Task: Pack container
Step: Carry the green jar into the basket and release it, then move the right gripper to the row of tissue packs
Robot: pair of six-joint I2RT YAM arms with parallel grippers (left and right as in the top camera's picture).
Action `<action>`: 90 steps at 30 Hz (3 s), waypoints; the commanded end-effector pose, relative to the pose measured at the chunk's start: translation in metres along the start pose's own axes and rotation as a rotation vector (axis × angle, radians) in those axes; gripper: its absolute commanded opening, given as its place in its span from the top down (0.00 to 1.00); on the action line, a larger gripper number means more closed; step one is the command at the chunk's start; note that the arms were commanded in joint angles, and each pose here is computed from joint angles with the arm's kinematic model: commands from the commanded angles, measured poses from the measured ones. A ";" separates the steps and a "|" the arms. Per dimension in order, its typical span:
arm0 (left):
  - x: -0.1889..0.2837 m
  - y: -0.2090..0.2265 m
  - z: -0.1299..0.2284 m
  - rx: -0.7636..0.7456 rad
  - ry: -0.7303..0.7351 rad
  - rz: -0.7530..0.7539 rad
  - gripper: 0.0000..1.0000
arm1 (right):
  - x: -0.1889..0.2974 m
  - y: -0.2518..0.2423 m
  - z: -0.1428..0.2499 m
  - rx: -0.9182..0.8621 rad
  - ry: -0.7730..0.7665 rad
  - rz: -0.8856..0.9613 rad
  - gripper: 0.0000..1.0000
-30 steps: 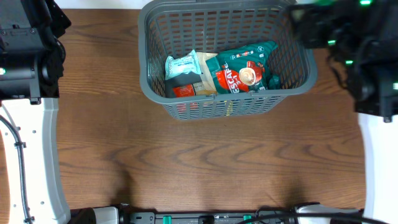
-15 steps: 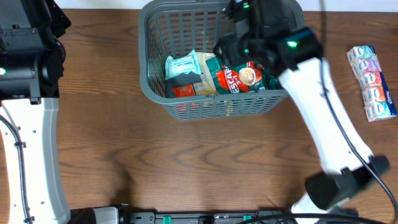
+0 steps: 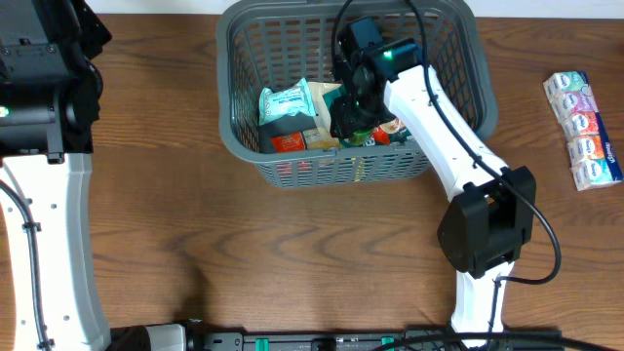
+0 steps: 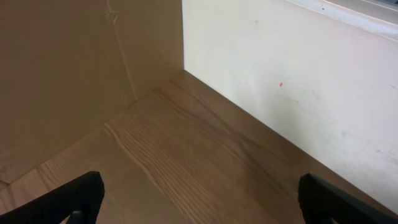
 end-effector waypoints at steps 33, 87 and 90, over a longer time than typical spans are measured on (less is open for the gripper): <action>0.000 0.004 -0.001 -0.001 -0.006 -0.021 0.01 | 0.320 -0.160 0.070 -0.412 -0.637 0.560 0.01; 0.000 0.004 -0.001 -0.001 -0.006 -0.021 0.01 | -0.009 -0.467 0.226 -0.880 0.100 0.143 0.01; 0.000 0.004 -0.001 -0.001 -0.006 -0.021 0.01 | -0.013 -0.471 0.229 -0.884 0.081 0.126 0.01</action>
Point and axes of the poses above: each gripper's point midway between its finger pads, its own x axis back along the fingers, its own y axis along the line the jaws close on, z = x × y, the point moved 3 cm from there along x, back along the fingers, and after that the axes turned 1 degree about -x, right-handed, at the moved point
